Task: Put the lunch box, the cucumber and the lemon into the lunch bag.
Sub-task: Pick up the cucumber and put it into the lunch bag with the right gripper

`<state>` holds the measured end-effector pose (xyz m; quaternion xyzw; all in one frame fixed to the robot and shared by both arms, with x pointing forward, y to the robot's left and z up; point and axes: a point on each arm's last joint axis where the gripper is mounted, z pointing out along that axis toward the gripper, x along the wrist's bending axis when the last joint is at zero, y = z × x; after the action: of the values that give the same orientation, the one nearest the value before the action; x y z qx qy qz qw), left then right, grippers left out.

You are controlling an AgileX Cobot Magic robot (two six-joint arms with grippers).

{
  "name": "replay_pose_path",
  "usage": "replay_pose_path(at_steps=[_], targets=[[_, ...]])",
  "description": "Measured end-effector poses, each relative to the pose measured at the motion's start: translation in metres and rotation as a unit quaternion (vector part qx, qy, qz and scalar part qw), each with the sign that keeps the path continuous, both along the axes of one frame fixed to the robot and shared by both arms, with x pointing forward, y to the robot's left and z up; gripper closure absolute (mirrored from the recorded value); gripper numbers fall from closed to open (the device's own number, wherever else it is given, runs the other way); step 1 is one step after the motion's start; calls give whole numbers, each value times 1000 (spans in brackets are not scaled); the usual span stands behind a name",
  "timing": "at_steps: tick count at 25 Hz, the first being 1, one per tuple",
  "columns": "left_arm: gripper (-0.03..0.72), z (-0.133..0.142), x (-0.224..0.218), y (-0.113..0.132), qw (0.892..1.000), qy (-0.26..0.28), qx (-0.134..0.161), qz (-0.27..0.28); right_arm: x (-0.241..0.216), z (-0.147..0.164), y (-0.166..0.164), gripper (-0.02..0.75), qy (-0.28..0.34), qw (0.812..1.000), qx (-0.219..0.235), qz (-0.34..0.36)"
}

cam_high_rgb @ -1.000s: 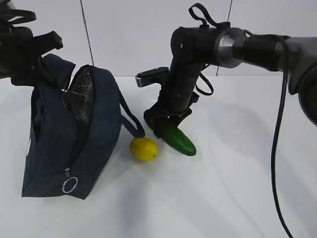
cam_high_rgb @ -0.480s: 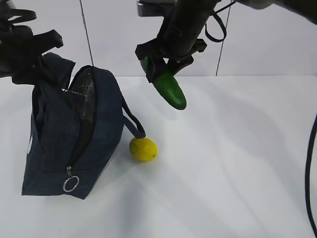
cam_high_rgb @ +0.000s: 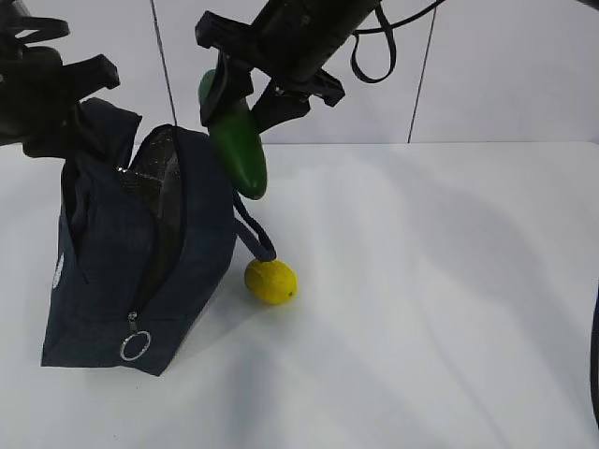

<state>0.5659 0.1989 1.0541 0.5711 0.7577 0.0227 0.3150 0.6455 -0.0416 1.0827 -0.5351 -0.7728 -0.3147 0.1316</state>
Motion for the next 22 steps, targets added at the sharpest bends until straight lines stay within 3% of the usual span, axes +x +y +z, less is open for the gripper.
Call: replay_pose_path(at_steps=[11,22], targets=[[695,0,0,0,1000,-2,0,0,-26,1,36,363,19,999,13,31],[695,0,0,0,1000,-2,-1,0,-21,-24,54,365,39,998,26,28]])
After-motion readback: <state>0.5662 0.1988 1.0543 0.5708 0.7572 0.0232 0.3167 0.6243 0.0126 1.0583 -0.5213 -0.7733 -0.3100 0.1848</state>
